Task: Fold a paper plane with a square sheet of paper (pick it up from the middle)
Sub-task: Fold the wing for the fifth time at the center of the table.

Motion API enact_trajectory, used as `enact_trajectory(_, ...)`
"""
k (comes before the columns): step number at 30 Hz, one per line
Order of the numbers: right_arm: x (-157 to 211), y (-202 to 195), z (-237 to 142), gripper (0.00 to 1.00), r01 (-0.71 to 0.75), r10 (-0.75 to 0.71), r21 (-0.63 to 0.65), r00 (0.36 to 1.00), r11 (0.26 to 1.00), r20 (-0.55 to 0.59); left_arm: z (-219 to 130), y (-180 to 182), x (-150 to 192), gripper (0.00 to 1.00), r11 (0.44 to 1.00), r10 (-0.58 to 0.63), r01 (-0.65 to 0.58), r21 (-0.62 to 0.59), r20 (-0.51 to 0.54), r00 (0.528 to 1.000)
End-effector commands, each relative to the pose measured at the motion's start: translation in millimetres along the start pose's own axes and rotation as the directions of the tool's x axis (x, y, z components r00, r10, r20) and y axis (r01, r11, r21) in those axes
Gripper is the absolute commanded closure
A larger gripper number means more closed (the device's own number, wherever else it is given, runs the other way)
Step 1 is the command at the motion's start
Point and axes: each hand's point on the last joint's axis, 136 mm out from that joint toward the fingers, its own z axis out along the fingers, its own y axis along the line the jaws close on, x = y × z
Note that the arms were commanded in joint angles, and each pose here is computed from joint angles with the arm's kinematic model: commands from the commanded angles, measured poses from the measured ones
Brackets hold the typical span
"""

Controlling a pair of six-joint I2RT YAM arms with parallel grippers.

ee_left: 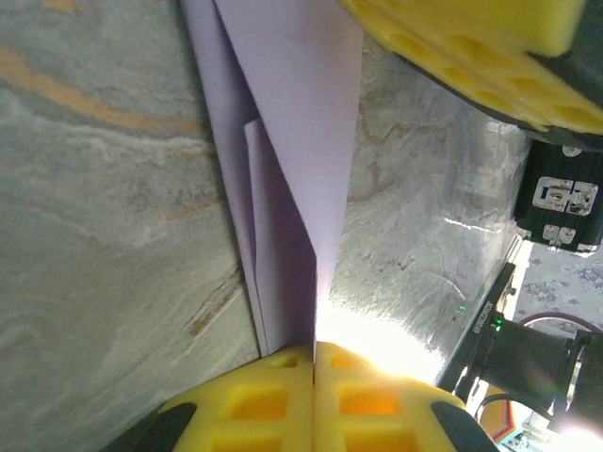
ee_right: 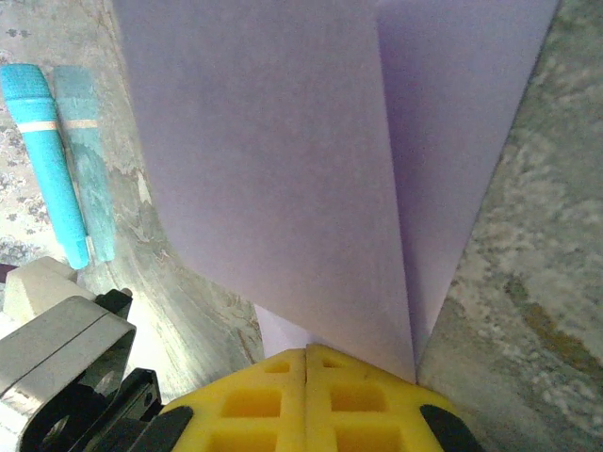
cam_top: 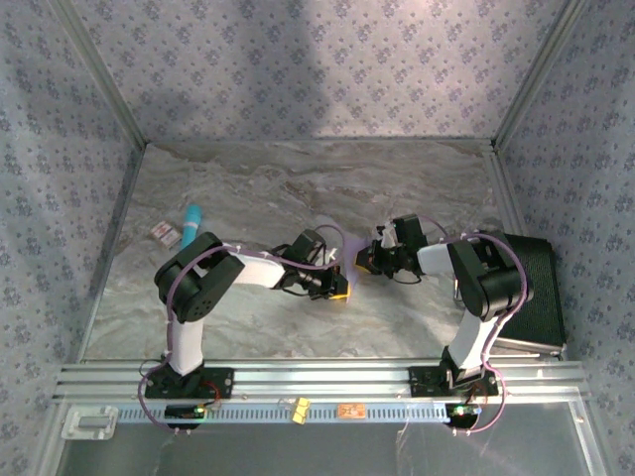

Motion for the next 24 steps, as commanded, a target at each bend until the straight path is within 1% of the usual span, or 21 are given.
enact_trajectory(1, 24, -50, 7, 0.95, -0.068, 0.076, 0.193, 0.997, 0.979, -0.033, 0, 20, 42, 0.92, 0.996, -0.062, 0.052, -0.073, -0.129, 0.99)
enact_trajectory(3, 24, -50, 7, 0.95, -0.07, 0.079, 0.194, 0.996, 0.978, -0.035, -1, 20, 43, 0.93, 0.996, -0.06, 0.05, -0.073, -0.134, 0.989)
enact_trajectory(5, 24, -50, 7, 0.95, -0.071, 0.079, 0.196, 0.996, 0.978, -0.034, 0, 20, 46, 1.0, 0.997, -0.053, 0.043, -0.071, -0.142, 0.988)
enact_trajectory(9, 24, -51, 7, 0.95, -0.074, 0.083, 0.2, 0.996, 0.977, -0.033, 0, 18, 50, 1.0, 0.997, -0.046, 0.036, -0.068, -0.153, 0.987)
enact_trajectory(11, 24, -51, 7, 0.95, -0.075, 0.083, 0.202, 0.996, 0.977, -0.032, 0, 21, 51, 0.95, 0.996, -0.05, 0.038, -0.079, -0.155, 0.987)
enact_trajectory(12, 24, -51, 7, 0.95, -0.076, 0.084, 0.202, 0.996, 0.976, -0.033, 0, 22, 52, 0.95, 0.996, -0.051, 0.039, -0.081, -0.155, 0.987)
enact_trajectory(14, 24, -51, 7, 0.95, -0.078, 0.086, 0.204, 0.996, 0.976, -0.032, -1, 24, 53, 0.96, 0.995, -0.055, 0.042, -0.087, -0.154, 0.986)
enact_trajectory(16, 24, -51, 6, 0.95, -0.077, 0.085, 0.205, 0.996, 0.976, -0.03, -1, 25, 54, 1.0, 0.995, -0.055, 0.042, -0.091, -0.153, 0.987)
enact_trajectory(19, 25, -52, 6, 0.95, -0.08, 0.088, 0.211, 0.996, 0.974, -0.028, -2, 29, 56, 1.0, 0.994, -0.061, 0.046, -0.101, -0.153, 0.986)
enact_trajectory(20, 25, -53, 7, 0.95, -0.08, 0.088, 0.211, 0.996, 0.974, -0.03, -2, 30, 57, 0.98, 0.993, -0.064, 0.048, -0.106, -0.152, 0.986)
enact_trajectory(21, 25, -52, 7, 0.95, -0.079, 0.088, 0.211, 0.996, 0.974, -0.03, -2, 32, 58, 0.93, 0.992, -0.066, 0.049, -0.113, -0.152, 0.986)
enact_trajectory(22, 25, -52, 7, 0.95, -0.08, 0.089, 0.21, 0.996, 0.974, -0.03, -2, 33, 58, 0.92, 0.992, -0.066, 0.049, -0.112, -0.152, 0.986)
enact_trajectory(23, 25, -52, 7, 0.95, -0.079, 0.087, 0.21, 0.996, 0.974, -0.031, -2, 33, 58, 0.93, 0.993, -0.065, 0.049, -0.111, -0.151, 0.986)
enact_trajectory(24, 25, -53, 7, 0.95, -0.079, 0.088, 0.212, 0.996, 0.974, -0.03, -2, 33, 58, 0.96, 0.993, -0.062, 0.046, -0.107, -0.151, 0.987)
